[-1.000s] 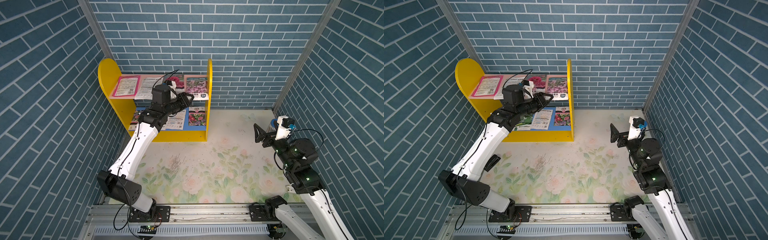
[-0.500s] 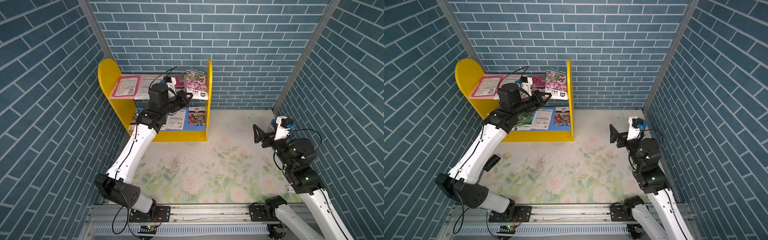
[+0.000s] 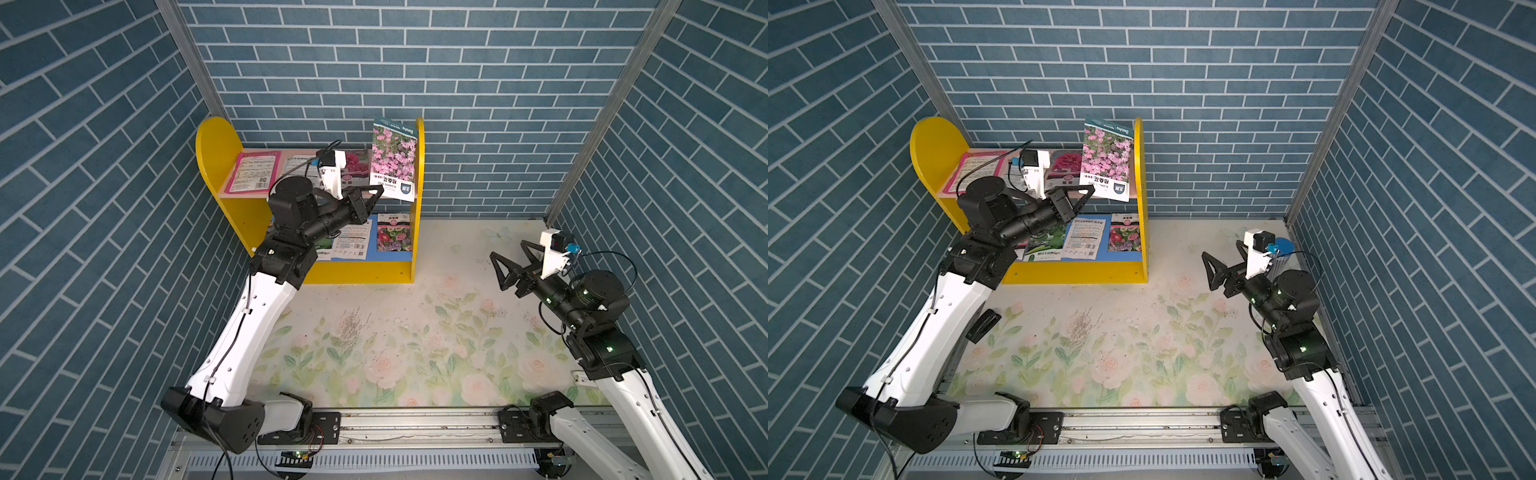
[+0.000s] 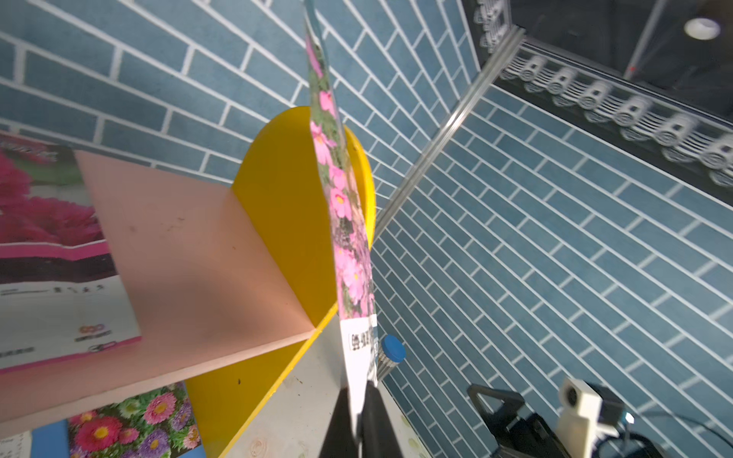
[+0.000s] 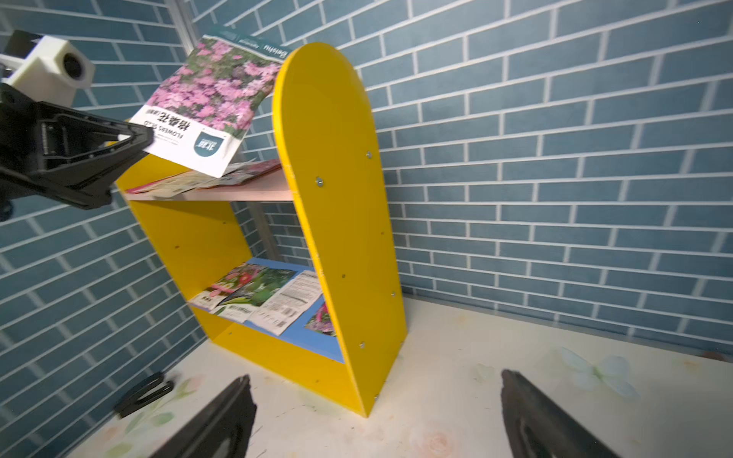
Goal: Take the seed bag off the shelf
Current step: Pick up the seed packet from the shelf.
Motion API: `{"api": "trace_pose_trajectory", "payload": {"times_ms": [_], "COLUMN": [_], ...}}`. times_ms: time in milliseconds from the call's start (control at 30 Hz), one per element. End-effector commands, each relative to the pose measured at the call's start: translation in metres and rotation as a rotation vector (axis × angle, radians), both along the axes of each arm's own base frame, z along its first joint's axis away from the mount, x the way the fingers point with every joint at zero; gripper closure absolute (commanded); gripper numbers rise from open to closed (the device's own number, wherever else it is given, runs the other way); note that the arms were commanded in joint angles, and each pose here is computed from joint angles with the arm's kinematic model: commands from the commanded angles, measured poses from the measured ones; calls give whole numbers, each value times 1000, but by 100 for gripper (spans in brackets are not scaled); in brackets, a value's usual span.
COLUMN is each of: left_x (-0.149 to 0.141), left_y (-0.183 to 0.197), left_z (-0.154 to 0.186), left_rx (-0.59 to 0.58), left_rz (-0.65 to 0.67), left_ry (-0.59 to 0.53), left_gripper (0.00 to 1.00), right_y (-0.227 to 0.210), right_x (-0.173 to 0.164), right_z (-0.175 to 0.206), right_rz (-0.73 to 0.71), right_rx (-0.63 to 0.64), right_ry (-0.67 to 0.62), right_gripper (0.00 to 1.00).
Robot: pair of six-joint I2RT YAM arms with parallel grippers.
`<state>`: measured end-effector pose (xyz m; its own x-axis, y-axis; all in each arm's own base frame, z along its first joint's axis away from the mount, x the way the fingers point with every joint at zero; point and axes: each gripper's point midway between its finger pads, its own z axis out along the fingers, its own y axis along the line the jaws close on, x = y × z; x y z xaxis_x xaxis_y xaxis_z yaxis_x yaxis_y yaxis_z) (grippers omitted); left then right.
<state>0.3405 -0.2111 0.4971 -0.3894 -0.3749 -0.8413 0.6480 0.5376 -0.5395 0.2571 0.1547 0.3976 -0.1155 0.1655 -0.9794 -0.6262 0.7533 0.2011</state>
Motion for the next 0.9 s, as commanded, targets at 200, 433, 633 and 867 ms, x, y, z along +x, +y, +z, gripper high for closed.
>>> {"api": "trace_pose_trajectory", "payload": {"times_ms": [200, 433, 633, 867], "left_x": [-91, -132, -150, -158], "left_y": [-39, -76, -92, -112], "left_z": [20, 14, 10, 7], "left_rx": [-18, -94, -160, -164], "left_rz": [-328, -468, -523, -574], "left_ry": [-259, -309, -321, -312], "left_gripper": [100, 100, 100, 100], "right_y": [50, 52, 49, 47], "right_x": [-67, -89, -99, -103], "right_z": [86, 119, 136, 140], "right_rz": [531, 661, 700, 714], "right_rx": [214, 297, 350, 367], "right_ry": [-130, -195, -235, -243], "right_gripper": [6, 12, 23, 67]}}
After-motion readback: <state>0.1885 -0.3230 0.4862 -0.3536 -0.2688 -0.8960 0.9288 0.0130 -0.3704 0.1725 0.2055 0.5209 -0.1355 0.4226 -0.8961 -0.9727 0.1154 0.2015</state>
